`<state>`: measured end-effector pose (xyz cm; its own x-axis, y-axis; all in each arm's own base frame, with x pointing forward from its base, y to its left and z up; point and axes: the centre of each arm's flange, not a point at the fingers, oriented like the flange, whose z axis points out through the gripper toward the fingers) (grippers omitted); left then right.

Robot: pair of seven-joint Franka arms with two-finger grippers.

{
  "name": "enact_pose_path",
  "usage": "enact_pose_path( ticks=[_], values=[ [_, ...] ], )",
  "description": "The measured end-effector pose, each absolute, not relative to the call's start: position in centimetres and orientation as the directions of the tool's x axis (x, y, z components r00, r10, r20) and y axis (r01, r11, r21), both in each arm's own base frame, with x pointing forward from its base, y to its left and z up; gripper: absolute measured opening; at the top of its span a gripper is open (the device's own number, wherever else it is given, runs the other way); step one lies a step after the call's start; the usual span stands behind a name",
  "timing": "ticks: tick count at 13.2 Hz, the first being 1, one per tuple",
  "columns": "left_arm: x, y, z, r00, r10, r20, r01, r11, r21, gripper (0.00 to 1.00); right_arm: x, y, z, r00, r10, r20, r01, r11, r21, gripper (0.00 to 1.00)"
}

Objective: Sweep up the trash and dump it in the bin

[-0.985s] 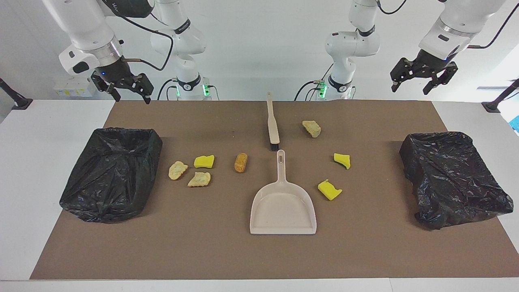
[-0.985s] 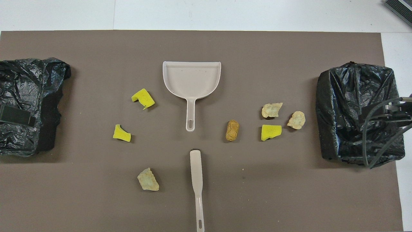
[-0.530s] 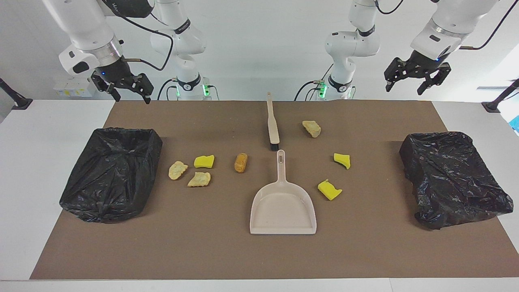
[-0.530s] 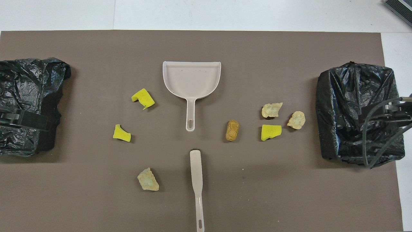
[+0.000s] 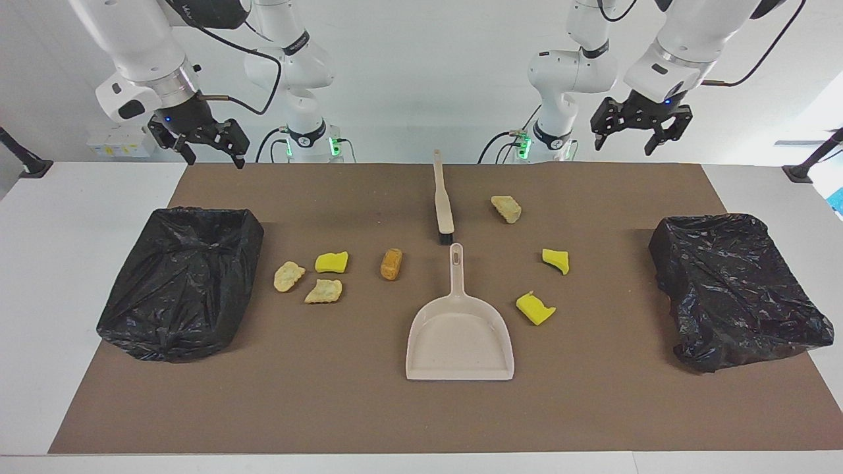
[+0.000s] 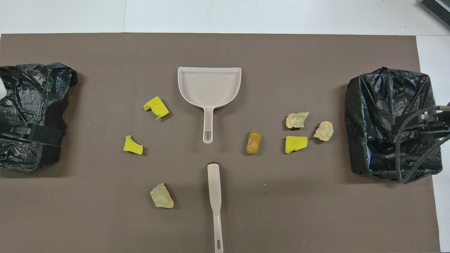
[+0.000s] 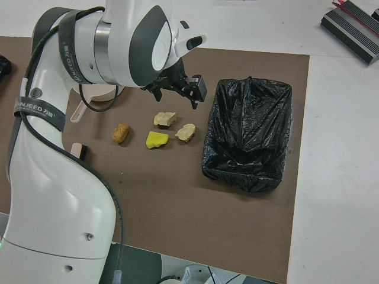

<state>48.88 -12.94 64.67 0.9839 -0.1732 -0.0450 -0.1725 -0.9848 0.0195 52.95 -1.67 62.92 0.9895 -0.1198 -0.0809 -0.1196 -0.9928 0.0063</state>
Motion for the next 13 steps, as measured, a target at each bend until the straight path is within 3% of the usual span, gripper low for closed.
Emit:
enact_pose_path(
  ticks=[13],
  values=[
    [40.7, -28.9, 54.7, 0.997, -0.065, -0.039, -0.065, -0.998, 0.0, 1.0, 53.0, -1.7, 62.9, 0.99, -0.12, -0.081, -0.12, -0.993, 0.006, 1.0]
  ],
)
